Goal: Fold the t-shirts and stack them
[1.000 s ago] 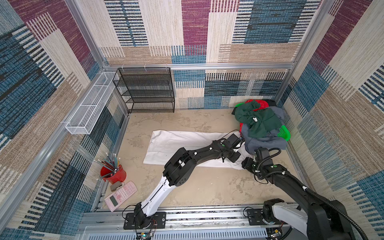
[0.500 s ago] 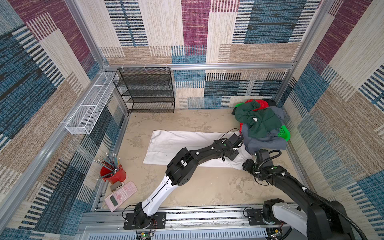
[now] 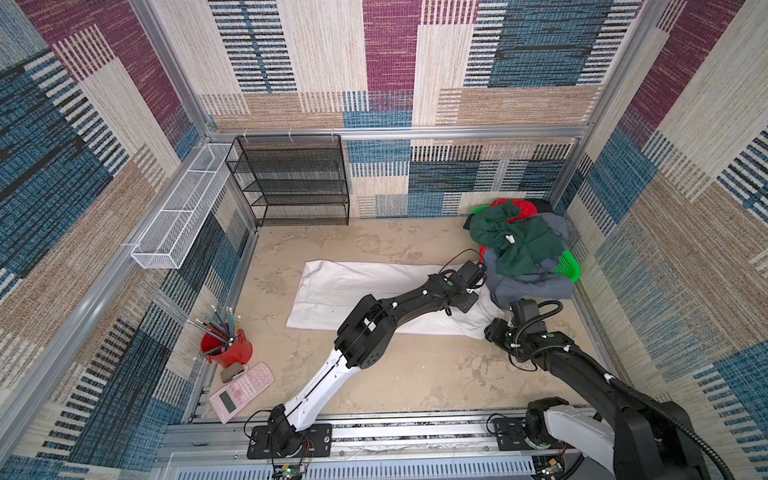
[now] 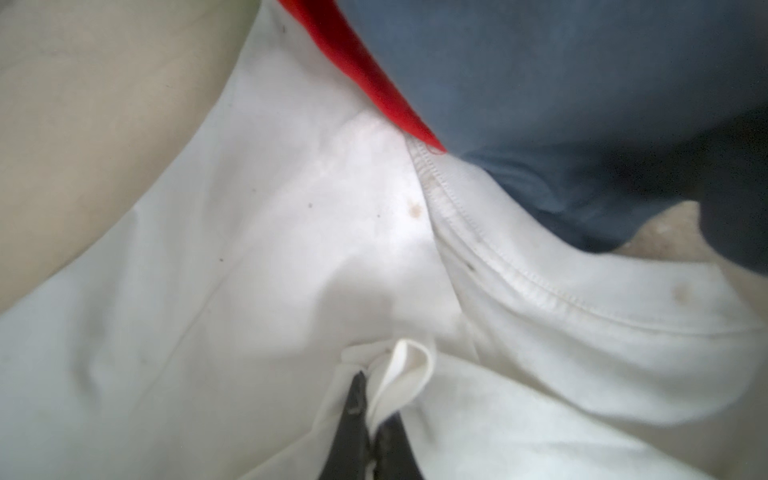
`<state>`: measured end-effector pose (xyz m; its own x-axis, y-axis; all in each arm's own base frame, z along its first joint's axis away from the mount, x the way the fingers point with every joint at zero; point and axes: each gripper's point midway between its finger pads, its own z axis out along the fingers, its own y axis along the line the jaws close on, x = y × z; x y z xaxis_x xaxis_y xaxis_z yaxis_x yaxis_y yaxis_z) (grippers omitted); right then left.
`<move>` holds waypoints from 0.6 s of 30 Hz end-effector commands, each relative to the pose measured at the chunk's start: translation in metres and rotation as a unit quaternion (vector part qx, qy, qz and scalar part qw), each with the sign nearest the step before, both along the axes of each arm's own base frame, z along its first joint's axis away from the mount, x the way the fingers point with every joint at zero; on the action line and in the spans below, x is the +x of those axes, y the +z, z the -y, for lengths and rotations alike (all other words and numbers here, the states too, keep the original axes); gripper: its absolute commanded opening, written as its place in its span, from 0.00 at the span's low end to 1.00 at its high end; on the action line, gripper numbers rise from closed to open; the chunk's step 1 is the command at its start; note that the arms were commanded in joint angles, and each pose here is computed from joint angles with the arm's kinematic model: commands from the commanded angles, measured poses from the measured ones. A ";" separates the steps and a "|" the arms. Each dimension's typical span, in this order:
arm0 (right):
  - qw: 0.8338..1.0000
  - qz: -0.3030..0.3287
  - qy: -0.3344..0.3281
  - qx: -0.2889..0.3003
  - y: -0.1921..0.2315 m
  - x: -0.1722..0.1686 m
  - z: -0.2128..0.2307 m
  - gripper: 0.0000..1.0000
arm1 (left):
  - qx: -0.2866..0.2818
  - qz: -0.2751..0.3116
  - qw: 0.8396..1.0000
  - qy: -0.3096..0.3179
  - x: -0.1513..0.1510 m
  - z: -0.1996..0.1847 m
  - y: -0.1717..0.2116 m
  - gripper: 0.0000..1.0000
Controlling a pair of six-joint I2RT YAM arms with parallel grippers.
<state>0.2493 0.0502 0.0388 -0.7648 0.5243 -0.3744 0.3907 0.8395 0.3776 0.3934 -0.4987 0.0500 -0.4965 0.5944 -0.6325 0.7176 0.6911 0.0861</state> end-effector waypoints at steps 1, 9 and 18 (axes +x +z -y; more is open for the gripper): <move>1.000 0.007 -0.002 0.000 0.002 0.005 0.000 0.58 | -0.008 0.028 0.999 0.022 0.017 -0.004 0.015 0.00; 1.000 0.004 -0.005 -0.008 0.002 0.006 0.003 0.58 | -0.044 0.069 0.994 0.066 0.050 -0.012 0.042 0.05; 1.000 -0.003 -0.011 -0.016 -0.003 0.007 0.005 0.58 | -0.044 0.138 0.985 0.097 0.063 -0.029 0.090 0.97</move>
